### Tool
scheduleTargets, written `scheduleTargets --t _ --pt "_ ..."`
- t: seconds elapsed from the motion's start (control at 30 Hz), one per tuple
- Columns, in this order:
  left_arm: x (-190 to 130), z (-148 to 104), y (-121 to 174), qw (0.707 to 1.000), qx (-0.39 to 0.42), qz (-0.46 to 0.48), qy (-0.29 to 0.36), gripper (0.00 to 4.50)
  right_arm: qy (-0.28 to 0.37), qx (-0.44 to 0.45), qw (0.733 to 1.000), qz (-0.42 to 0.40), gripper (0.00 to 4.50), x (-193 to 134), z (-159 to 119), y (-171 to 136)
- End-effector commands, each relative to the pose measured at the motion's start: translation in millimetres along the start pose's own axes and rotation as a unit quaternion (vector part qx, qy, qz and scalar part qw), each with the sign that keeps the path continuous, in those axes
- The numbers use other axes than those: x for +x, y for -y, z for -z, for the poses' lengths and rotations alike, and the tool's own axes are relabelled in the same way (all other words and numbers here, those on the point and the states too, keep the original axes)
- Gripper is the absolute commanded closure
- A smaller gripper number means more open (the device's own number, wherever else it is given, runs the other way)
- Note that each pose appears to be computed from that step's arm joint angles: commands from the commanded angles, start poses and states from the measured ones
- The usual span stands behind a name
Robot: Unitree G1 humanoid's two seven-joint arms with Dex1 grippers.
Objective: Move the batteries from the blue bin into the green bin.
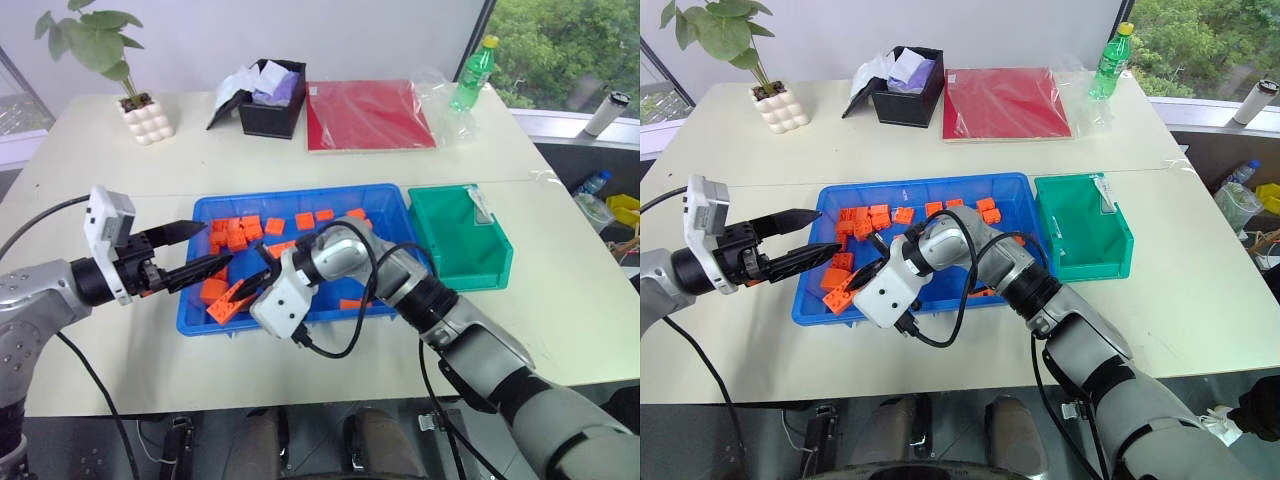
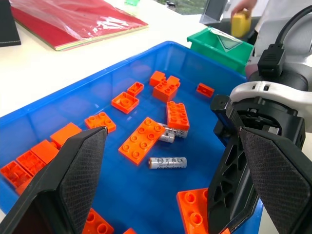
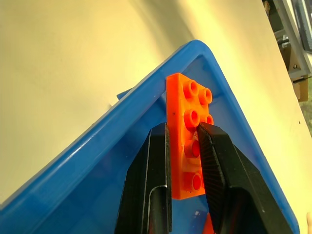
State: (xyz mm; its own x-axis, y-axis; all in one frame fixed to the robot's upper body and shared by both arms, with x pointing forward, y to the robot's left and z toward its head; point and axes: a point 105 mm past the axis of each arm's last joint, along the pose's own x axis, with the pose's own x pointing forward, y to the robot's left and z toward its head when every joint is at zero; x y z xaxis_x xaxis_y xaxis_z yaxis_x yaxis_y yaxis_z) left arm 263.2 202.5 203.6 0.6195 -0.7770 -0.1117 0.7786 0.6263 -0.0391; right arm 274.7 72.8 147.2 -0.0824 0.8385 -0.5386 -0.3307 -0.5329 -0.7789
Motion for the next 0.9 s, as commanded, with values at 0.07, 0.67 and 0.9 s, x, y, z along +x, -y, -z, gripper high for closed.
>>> scheduleTargets --t 0.07,0.67,0.9 --pt "-4.0 -11.0 0.4 1.000 0.024 -0.003 0.010 0.00 0.000 0.000 1.000 0.008 3.77 5.7 2.0 2.3" --pt "-5.4 -8.4 3.2 1.000 0.022 -0.010 0.012 0.00 0.004 0.008 1.000 0.014 2.38 26.2 9.0 3.9" --pt "-4.3 -7.4 3.2 1.000 0.020 -0.008 0.012 0.00 -0.030 -0.009 0.999 0.031 0.03 18.2 20.5 12.3"
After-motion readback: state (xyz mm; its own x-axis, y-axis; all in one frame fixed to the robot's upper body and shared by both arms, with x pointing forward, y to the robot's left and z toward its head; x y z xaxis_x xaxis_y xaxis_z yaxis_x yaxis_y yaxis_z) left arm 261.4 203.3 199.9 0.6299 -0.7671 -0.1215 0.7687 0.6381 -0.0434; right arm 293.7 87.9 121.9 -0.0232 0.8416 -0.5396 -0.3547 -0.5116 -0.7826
